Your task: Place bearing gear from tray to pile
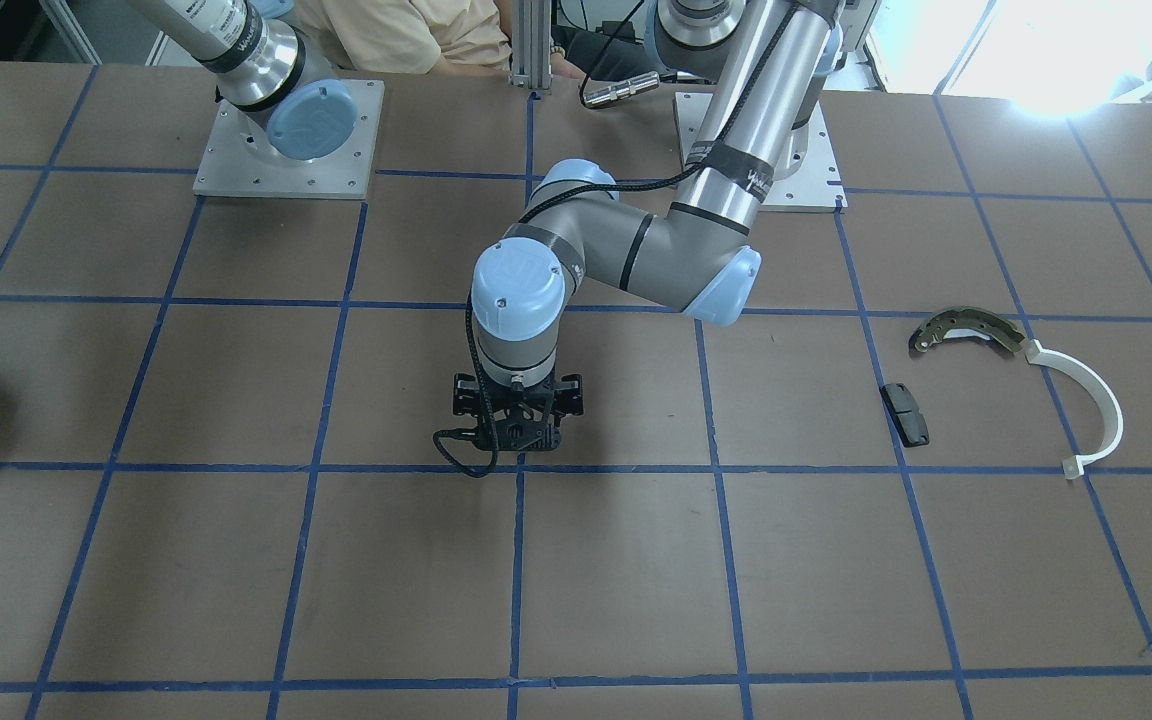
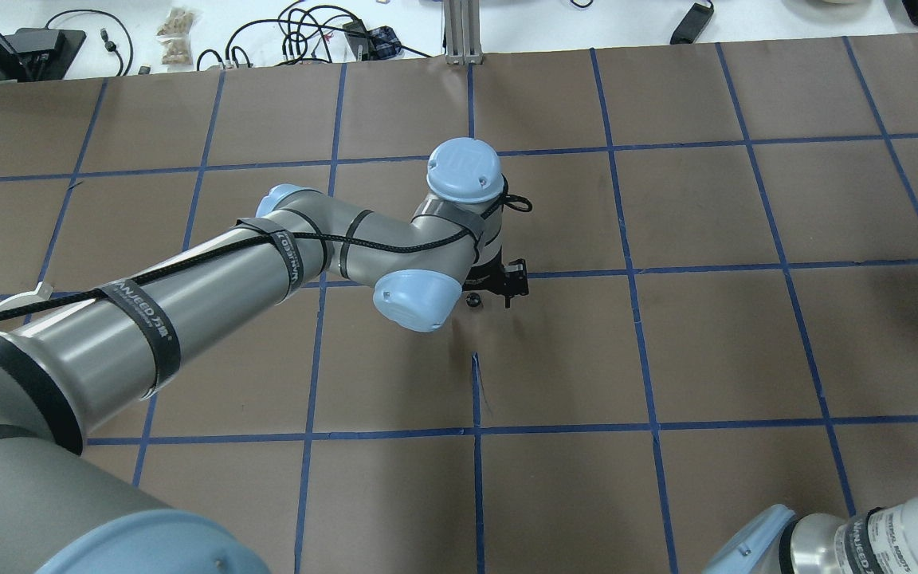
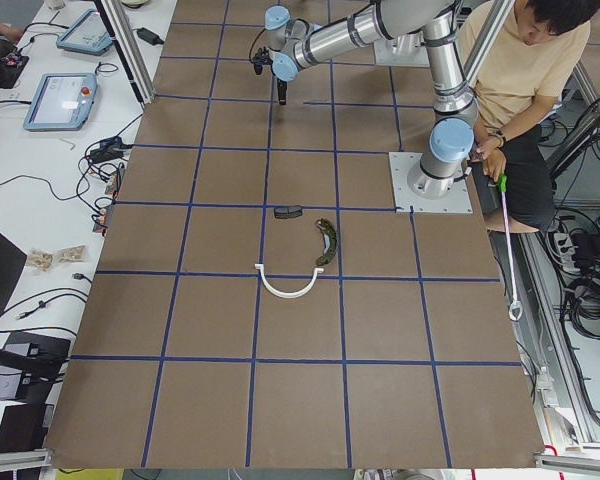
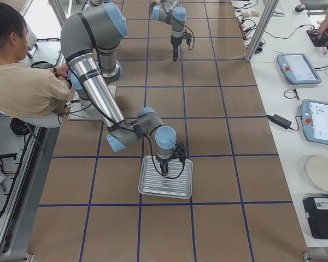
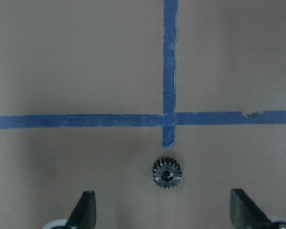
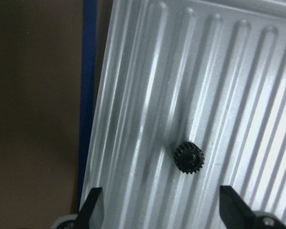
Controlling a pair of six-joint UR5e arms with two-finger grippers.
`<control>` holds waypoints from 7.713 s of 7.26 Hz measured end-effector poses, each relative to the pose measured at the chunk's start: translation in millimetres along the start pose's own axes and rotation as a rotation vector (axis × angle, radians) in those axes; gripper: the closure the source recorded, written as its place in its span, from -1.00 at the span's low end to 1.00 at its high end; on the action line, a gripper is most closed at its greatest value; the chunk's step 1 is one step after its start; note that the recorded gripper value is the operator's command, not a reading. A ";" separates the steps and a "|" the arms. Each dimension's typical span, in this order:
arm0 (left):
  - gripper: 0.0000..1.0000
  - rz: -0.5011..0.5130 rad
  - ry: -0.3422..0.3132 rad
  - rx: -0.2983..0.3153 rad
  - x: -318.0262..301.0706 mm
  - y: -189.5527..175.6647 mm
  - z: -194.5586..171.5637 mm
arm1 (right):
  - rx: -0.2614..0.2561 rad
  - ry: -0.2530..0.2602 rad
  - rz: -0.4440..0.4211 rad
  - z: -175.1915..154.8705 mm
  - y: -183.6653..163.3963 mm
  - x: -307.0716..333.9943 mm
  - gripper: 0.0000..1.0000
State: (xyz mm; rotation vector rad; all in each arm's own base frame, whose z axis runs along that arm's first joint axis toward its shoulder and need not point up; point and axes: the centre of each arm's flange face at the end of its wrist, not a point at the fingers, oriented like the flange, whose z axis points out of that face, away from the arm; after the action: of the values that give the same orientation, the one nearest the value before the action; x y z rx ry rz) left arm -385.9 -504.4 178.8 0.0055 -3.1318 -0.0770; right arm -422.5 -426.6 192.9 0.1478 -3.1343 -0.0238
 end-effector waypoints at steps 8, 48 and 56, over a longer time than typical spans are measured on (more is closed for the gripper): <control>-0.35 -0.034 0.012 0.040 -17.0 -19.0 9.6 | 0.038 -0.015 -0.004 12.6 -10.8 22.0 1.00; -1.00 -0.059 0.059 0.106 -62.3 -33.8 -40.8 | 0.124 0.021 0.178 -318.6 -141.4 -550.8 -1.00; 0.85 -0.087 0.033 0.044 -39.2 -33.4 9.3 | 0.127 0.022 0.179 -319.6 -141.2 -550.7 -1.00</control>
State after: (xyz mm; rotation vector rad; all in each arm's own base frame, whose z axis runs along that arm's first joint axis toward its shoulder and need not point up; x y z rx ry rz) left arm -346.6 -537.2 167.5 0.1423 -3.0991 -0.0088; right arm 140.5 -520.1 508.6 -0.1309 -3.1130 0.1756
